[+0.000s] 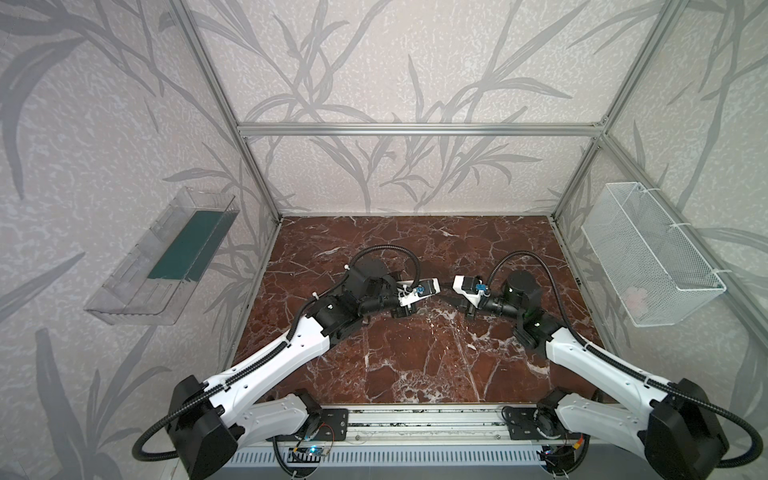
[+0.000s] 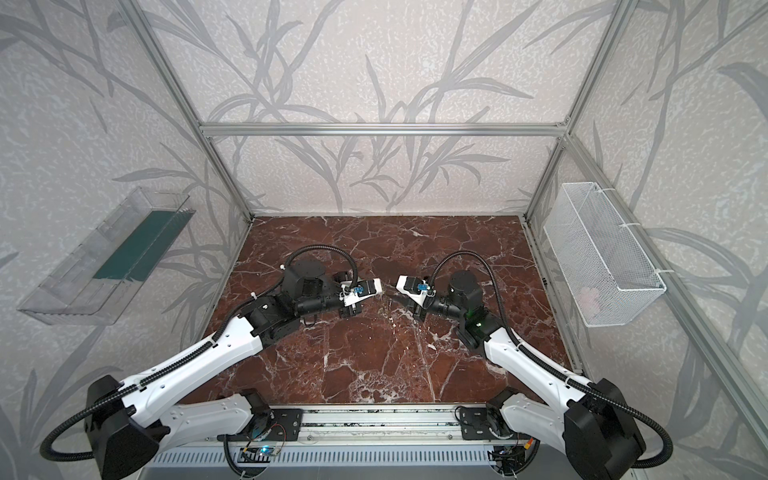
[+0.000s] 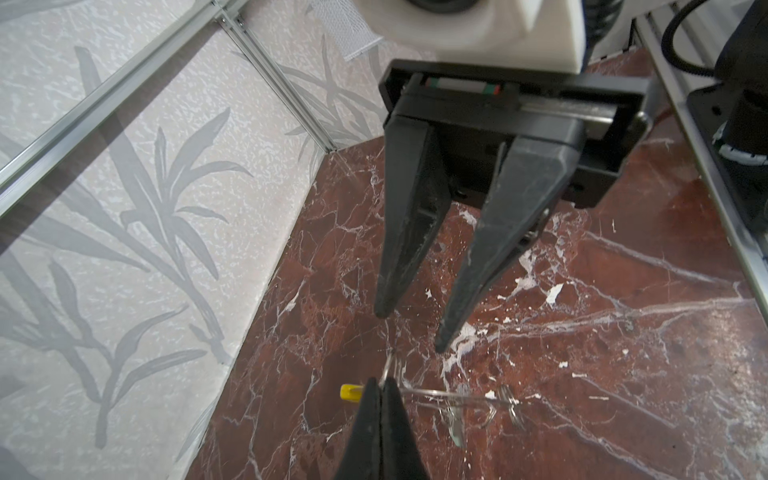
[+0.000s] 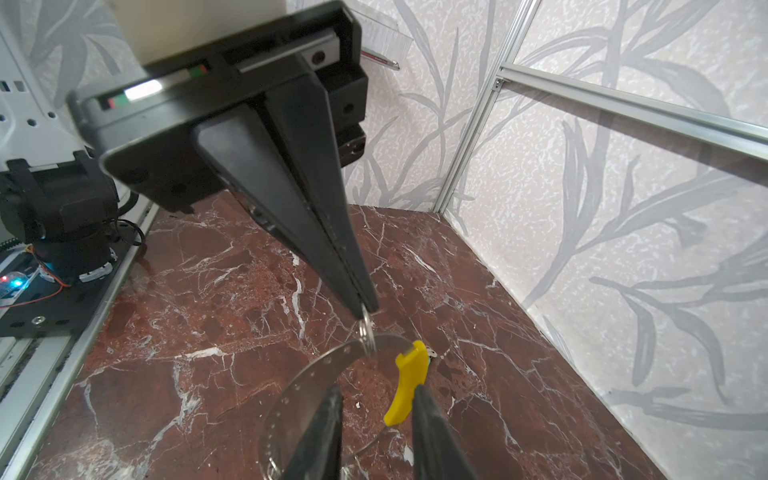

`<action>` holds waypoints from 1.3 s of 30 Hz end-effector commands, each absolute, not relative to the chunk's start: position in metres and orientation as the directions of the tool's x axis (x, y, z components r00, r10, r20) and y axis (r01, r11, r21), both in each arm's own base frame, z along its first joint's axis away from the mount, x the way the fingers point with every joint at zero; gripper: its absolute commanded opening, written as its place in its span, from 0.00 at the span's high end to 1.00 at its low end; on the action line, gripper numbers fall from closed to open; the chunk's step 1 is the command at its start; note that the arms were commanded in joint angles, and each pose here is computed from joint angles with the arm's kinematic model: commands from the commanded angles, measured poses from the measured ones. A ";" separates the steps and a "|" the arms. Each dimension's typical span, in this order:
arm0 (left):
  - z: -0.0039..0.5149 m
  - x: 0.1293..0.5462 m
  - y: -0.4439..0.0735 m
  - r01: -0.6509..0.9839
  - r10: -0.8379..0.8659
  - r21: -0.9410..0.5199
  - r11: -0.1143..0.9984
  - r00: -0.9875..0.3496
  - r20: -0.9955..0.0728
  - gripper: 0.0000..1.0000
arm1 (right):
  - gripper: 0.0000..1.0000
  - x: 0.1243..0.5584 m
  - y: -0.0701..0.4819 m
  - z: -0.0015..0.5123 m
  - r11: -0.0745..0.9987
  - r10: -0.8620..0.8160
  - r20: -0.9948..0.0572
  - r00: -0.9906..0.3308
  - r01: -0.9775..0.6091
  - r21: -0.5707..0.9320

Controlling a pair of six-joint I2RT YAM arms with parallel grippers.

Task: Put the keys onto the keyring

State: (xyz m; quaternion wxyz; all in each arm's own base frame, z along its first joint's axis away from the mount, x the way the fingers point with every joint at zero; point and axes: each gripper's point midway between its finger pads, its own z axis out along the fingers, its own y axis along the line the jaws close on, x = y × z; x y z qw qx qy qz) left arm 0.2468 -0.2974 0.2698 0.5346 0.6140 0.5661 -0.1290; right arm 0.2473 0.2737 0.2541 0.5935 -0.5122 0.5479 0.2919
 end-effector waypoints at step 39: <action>0.282 0.237 -0.271 0.856 0.218 0.329 0.398 0.260 -0.941 0.77 | 1.00 0.224 0.292 0.290 0.251 0.024 -0.899 0.436 -0.874 -0.417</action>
